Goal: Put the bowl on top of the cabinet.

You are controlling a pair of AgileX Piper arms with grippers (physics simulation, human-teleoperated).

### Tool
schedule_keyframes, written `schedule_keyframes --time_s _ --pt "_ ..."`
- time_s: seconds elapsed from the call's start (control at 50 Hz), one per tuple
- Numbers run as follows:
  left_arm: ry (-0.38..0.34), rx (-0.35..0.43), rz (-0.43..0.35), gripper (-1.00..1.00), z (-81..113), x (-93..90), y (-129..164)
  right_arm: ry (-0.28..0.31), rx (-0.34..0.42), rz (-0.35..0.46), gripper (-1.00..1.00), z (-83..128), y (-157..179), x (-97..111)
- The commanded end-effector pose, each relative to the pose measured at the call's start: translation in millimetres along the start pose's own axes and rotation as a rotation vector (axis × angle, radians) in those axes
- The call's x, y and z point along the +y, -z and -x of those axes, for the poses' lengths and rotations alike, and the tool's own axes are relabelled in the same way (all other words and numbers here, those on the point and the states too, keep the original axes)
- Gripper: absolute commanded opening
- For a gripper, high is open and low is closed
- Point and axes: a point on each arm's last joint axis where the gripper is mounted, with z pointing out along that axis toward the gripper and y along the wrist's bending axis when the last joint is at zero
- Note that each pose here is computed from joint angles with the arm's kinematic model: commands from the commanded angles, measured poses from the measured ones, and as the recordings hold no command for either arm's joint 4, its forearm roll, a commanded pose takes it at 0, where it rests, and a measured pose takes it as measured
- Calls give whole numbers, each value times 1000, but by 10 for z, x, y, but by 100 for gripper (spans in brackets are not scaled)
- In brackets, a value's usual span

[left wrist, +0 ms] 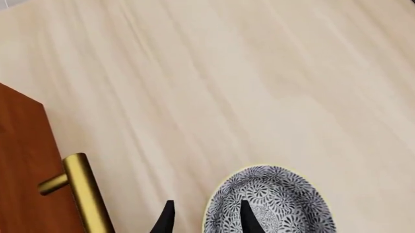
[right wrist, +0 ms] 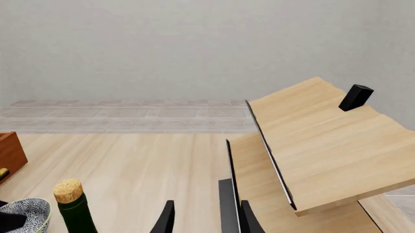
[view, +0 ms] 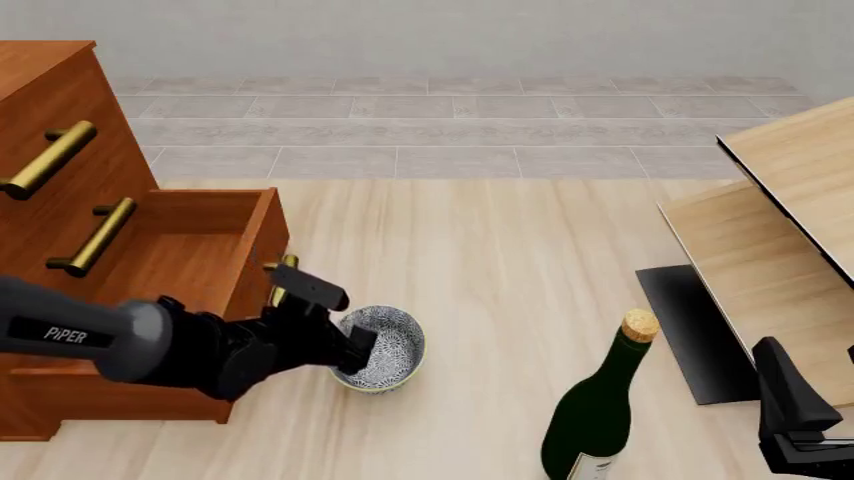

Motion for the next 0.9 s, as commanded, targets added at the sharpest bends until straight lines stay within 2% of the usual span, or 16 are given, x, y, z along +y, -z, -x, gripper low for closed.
schedule_keyframes --time_s 0.02,0.16,0.18,0.22,0.38,0.7,0.9 --pt "-7 12 -2 100 -40 -7 -41 0 0 0 100 0 0 0" --pt "-14 13 -1 100 -56 -3 -73 0 0 0 100 0 0 0" --pt "-54 -25 14 -100 -23 56 -7 0 0 0 100 0 0 0" --pt "-29 -37 23 -100 11 93 25 0 0 0 100 0 0 0" --pt "-40 -73 12 -100 90 46 166 0 0 0 100 0 0 0" --pt "-45 -93 7 -100 159 21 310 0 0 0 100 0 0 0" --pt "-56 -132 -28 -100 261 -105 548 0 0 0 100 0 0 0"
